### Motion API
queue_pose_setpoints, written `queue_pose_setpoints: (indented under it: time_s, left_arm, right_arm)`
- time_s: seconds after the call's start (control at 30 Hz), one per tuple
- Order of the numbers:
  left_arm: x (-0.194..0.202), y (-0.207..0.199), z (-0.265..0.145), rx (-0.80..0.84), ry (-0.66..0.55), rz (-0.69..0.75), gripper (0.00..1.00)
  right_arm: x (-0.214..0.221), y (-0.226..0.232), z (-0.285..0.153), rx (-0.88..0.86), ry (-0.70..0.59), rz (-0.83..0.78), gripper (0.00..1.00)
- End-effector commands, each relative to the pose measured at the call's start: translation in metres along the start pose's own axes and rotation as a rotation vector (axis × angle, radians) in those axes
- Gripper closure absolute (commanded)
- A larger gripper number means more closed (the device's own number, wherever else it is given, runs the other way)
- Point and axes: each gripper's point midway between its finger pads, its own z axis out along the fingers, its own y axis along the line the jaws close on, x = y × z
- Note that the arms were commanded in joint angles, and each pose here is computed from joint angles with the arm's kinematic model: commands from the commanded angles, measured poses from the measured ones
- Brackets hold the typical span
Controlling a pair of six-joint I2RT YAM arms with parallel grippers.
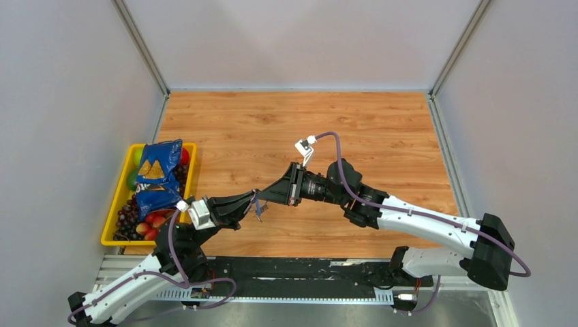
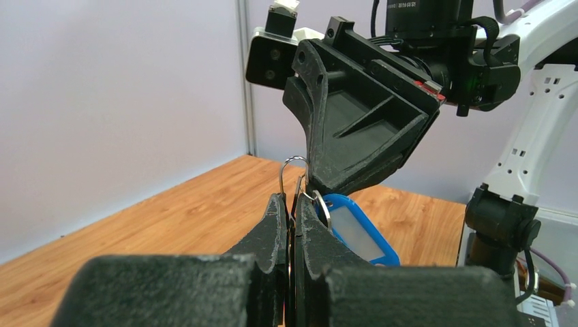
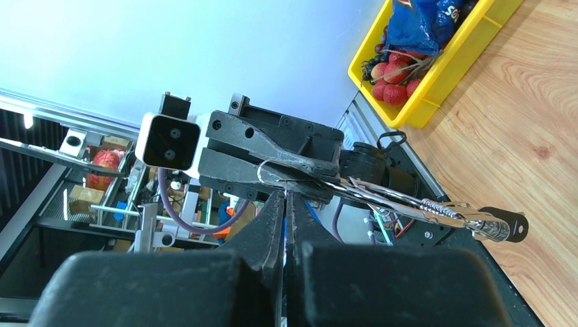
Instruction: Put the keys on the keyring
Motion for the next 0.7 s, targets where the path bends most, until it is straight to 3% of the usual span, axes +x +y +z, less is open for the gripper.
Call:
queue_pose_setpoints:
  time_s: [0.0,0.67]
  left_arm:
    - [-0.019,-0.008,0.002,0.050,-0.074,0.018,1.00]
    - [-0.014,-0.011,0.004,0.064,-0.057,0.016,1.00]
  right_arm:
    - [-0.028,0.040,-0.002,-0.088,-0.100,-0.030,1.00]
    - [-0.034,0.063,0.002,-0.144,-0.095,-0.056,1.00]
